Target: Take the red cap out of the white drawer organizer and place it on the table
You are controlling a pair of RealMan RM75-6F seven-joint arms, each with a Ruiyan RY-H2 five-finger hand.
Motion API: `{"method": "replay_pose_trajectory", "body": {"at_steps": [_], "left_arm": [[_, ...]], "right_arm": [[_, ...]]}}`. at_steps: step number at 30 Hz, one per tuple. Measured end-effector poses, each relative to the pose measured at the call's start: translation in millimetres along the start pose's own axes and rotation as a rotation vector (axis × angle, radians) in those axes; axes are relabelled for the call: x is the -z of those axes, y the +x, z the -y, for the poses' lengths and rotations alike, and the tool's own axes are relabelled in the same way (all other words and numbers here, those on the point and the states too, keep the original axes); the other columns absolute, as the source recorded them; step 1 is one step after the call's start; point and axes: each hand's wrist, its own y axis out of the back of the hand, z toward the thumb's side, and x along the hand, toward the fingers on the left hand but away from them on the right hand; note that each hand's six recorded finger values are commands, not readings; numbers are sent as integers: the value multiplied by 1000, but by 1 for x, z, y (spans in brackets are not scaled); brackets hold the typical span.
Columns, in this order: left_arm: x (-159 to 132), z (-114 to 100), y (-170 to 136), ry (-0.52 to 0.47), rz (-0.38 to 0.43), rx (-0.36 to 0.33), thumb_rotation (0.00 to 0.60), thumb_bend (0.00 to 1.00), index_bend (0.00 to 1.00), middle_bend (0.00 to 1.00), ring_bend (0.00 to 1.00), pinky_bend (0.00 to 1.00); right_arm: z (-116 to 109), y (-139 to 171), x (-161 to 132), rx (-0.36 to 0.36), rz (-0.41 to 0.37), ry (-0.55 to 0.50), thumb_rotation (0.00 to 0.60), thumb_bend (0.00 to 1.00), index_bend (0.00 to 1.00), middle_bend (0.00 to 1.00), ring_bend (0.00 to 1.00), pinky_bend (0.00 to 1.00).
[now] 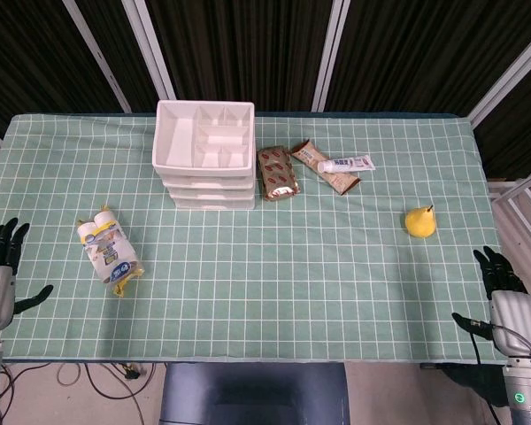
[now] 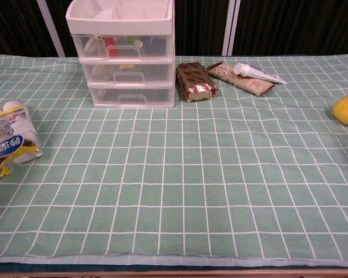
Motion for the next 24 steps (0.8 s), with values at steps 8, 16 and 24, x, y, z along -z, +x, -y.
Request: {"method": "replay_pose_trajectory", "body": {"at_steps": [8, 16, 24], "left_arm": [[-3, 1, 0, 13, 19, 0, 600, 41, 0, 0, 0, 45], [-10, 2, -1, -4, 34, 12, 600, 46, 0, 0, 0, 48], [-18, 5, 0, -28, 45, 44, 600, 90, 0, 16, 22, 188]], "right_arm": [[0, -1, 1, -3, 6, -4, 600, 88, 0, 0, 0, 229], [1, -1, 1, -7, 9, -3, 600, 88, 0, 0, 0, 229], [0, 1, 0, -10, 7, -8, 600, 88, 0, 0, 0, 229]]}}
